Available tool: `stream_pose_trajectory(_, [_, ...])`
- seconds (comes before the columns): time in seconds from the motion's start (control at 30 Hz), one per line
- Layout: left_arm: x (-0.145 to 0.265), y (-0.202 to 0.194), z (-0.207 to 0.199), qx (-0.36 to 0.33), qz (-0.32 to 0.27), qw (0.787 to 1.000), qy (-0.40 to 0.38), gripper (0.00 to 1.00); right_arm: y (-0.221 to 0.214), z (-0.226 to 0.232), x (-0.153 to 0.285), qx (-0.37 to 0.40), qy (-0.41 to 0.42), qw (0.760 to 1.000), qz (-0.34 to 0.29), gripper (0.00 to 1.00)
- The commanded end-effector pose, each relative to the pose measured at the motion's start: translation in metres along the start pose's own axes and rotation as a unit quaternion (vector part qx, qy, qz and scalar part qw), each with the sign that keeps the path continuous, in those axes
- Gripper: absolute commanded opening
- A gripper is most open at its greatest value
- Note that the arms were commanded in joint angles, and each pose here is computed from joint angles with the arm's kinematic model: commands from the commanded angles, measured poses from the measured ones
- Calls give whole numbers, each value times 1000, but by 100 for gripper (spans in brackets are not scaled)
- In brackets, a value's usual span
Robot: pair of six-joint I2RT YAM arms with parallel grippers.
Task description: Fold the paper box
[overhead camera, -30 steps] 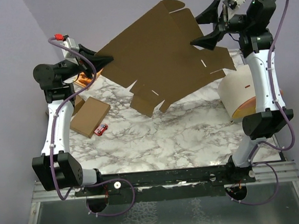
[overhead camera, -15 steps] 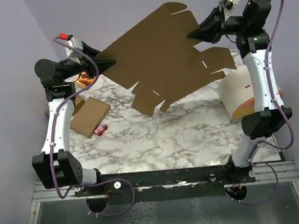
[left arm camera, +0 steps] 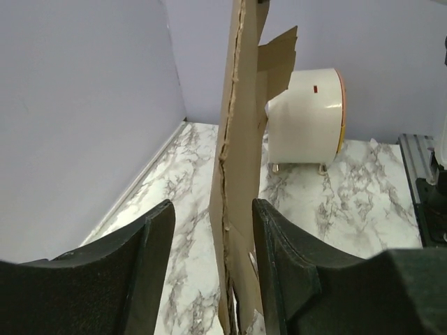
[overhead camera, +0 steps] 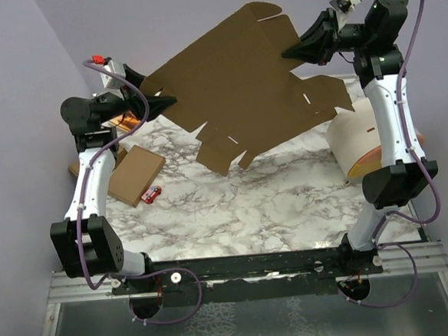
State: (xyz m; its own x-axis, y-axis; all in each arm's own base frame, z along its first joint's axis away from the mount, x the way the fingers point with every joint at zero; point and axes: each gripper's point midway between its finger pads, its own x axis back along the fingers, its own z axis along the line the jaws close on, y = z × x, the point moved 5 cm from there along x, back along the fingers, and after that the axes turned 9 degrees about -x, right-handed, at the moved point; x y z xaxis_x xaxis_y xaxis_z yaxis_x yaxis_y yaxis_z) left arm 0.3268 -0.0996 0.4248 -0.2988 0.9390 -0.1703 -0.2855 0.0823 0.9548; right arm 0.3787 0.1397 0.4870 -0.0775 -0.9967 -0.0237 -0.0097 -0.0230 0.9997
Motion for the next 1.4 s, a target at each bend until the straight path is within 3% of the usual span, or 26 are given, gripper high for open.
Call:
stream_pose_trajectory(0.0, [-1,12,1,-6,-41,999,13,49,6,6,2,12,6,1000,-1,1])
stream_pose_trajectory(0.2, [-2,16,-4,-4,-59,998,20,40,3,4,2,5,4,1000,-1,1])
stream_pose_trajectory(0.33, [-5,17,-5,0,-61,998,16,28,3,4,2,5,3,1000,-1,1])
stream_pose_trajectory(0.4, [-6,17,-4,4,-61,998,12,15,2,3,2,4,2,1000,-1,1])
stream_pose_trajectory(0.53, [-7,16,-5,8,-62,998,7,0,0,3,2,2,2,1000,-1,1])
stream_pose_trajectory(0.7, [-8,18,-5,5,-64,998,5,0,-2,0,1,-2,-1,1000,-1,2])
stream_pose_trajectory(0.8, [-8,19,-3,9,-65,998,4,0,-4,-1,1,-5,-5,1000,-1,22])
stream_pose_trajectory(0.83, [-8,20,-3,8,-66,998,4,0,-5,-2,1,-5,-5,1000,-1,24])
stream_pose_trajectory(0.87, [-8,20,-3,8,-66,998,2,0,-6,-2,1,-6,-6,1000,-1,21])
stream_pose_trajectory(0.93, [-9,21,-2,9,-69,998,-1,0,-7,-3,1,-10,-3,1000,0,4])
stream_pose_trajectory(1.0, [-9,19,-3,16,-73,997,-2,0,-7,-2,1,-13,-1,1000,0,1])
stream_pose_trajectory(1.03, [-8,19,-3,18,-75,997,-1,4,-6,-2,1,-11,-2,1000,-1,1])
stream_pose_trajectory(1.13, [-2,13,-5,30,-81,996,10,46,-1,-1,2,-13,-5,1000,-3,1])
stream_pose_trajectory(1.17, [1,10,-7,31,-88,996,15,55,1,-1,3,-15,-5,1000,-4,1])
stream_pose_trajectory(1.23, [8,5,-12,39,-103,994,22,65,3,-1,3,-14,-5,1000,-5,1])
stream_pose_trajectory(1.37, [11,-3,-20,61,-133,989,13,67,1,-4,3,-20,-7,1000,-6,1])
